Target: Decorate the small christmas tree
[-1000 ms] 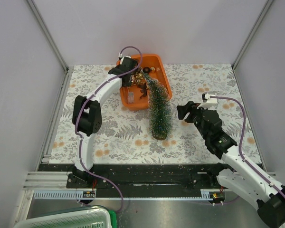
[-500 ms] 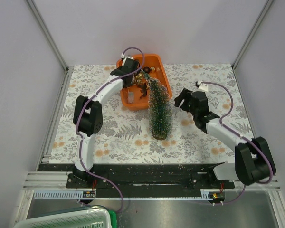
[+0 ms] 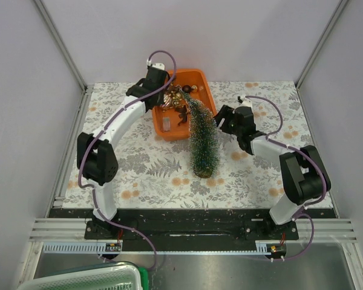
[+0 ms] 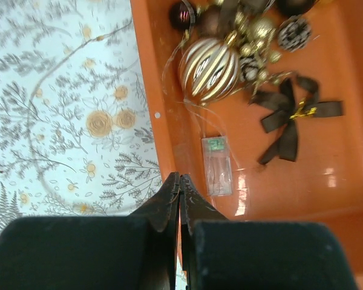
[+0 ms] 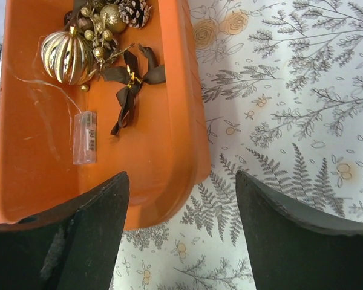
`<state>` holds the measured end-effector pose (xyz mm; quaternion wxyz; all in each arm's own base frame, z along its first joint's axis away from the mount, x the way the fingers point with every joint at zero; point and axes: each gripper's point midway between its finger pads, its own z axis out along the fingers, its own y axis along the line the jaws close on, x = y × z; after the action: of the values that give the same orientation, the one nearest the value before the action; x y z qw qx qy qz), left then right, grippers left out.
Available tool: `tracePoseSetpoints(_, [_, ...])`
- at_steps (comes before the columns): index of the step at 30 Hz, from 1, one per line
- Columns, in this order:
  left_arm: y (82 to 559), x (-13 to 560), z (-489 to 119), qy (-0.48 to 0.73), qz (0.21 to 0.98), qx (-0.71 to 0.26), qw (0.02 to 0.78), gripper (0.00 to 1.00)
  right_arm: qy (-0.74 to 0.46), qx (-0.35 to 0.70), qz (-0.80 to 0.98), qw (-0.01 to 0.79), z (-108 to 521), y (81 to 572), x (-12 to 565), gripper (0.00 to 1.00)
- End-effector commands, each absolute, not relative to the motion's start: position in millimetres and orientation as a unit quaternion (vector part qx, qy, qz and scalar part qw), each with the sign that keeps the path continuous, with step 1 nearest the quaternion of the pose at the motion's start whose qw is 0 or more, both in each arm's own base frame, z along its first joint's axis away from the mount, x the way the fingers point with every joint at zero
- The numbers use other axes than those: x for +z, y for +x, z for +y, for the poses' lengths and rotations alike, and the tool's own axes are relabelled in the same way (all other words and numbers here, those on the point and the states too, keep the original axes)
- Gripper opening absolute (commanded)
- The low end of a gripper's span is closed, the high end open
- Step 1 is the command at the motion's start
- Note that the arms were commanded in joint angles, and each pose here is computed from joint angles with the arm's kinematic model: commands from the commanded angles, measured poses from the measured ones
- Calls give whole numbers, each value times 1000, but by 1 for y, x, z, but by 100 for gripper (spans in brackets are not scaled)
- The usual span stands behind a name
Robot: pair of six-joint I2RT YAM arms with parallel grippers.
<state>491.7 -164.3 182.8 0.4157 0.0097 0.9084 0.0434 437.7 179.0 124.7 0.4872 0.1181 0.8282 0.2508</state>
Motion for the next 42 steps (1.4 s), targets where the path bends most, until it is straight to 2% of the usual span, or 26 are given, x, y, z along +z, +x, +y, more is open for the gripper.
tracePoseSetpoints(1, [478, 287, -172, 30, 862, -23, 505, 0, 102, 280, 815, 497, 194, 458, 141, 77])
tracePoseSetpoints(5, [461, 359, -165, 40, 823, -44, 564, 0, 99, 259, 836, 474, 192, 458, 118, 72])
tracePoseSetpoints(9, [434, 439, -156, 56, 766, -65, 637, 0, 94, 228, 830, 500, 178, 457, 137, 74])
tracePoseSetpoints(15, [392, 532, -137, 55, 704, -72, 704, 0, 91, 189, 802, 559, 156, 453, 206, 75])
tracePoseSetpoints(21, [347, 588, -125, 50, 653, -93, 750, 0, 101, 177, 747, 633, 132, 431, 301, 75])
tracePoseSetpoints(26, [307, 632, -124, 70, 605, -97, 787, 0, 88, 207, 693, 685, 125, 400, 376, 75])
tracePoseSetpoints(31, [279, 649, -128, 92, 578, -106, 804, 0, -1, 289, 629, 721, 155, 365, 447, 75])
tracePoseSetpoints(35, [276, 644, -128, 99, 581, -105, 801, 0, -139, 303, 592, 734, 211, 333, 492, 76])
tracePoseSetpoints(38, [273, 644, -129, 108, 579, -103, 802, 0, -252, 294, 579, 718, 264, 315, 494, 77])
tracePoseSetpoints(42, [270, 648, -126, 111, 573, -99, 806, 0, -334, 305, 555, 698, 315, 302, 499, 79])
